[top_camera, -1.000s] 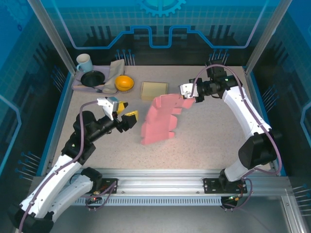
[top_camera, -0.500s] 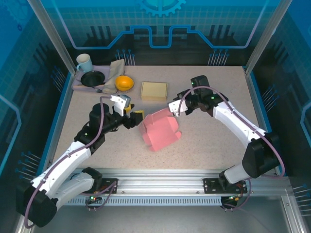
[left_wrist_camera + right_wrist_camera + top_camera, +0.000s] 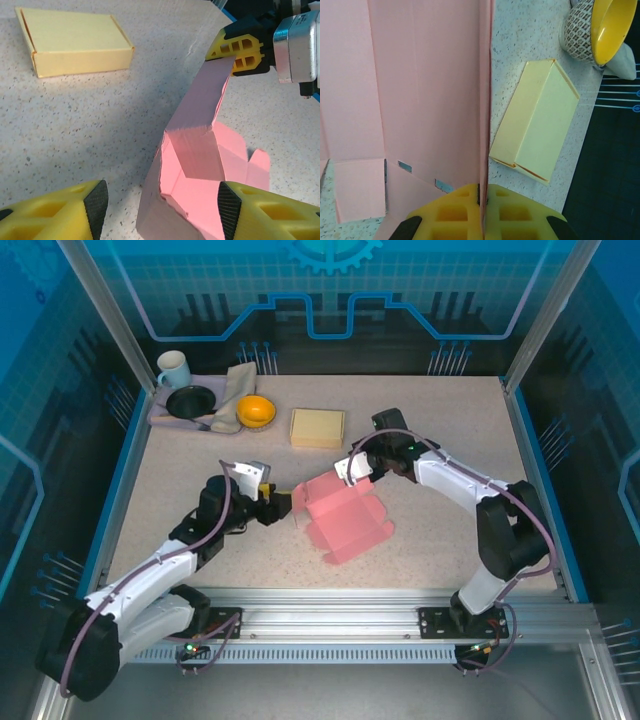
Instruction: Fold the paper box
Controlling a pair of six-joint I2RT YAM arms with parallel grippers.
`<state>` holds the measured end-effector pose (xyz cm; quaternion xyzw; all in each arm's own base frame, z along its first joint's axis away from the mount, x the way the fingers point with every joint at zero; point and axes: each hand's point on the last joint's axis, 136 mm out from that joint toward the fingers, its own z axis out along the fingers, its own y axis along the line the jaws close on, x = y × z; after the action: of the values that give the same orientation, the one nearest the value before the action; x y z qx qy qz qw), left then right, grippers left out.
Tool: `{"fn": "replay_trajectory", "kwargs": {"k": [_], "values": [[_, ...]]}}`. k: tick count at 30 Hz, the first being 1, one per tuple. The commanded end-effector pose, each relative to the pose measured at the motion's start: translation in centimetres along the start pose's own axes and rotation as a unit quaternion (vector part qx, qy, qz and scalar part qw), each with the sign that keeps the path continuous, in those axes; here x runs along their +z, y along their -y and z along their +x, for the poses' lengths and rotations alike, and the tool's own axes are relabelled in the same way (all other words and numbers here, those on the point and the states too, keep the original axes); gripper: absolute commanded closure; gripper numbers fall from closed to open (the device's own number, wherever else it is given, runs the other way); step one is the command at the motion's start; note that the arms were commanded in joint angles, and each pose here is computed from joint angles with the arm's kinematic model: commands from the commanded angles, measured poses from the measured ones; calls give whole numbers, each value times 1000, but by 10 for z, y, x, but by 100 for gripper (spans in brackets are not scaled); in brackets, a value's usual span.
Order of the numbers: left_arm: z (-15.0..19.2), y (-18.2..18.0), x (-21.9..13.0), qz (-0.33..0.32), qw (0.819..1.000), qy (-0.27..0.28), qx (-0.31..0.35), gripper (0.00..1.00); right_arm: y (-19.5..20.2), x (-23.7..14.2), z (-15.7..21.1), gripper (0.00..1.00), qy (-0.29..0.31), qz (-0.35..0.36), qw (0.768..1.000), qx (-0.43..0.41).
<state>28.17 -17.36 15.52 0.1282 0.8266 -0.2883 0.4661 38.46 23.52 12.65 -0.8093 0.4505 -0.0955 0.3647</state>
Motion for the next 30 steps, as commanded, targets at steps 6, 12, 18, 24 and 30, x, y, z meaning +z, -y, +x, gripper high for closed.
{"fn": "replay_trajectory", "kwargs": {"k": [6,12,18,24,30], "values": [[12,-8,3,-13,1000,-3,-25,40,-9,18,7,100,-14,8,1000,-9],[36,-14,0,-20,999,-21,-46,49,-7,17,11,100,-16,18,1000,-9],[50,-20,-4,-34,998,-36,-48,49,4,18,11,100,-28,94,994,-46],[50,-18,3,-28,997,-48,-45,49,17,19,14,100,-57,188,978,-76],[61,-10,12,-18,997,-74,-30,50,24,14,12,100,-62,221,971,-64]]}}
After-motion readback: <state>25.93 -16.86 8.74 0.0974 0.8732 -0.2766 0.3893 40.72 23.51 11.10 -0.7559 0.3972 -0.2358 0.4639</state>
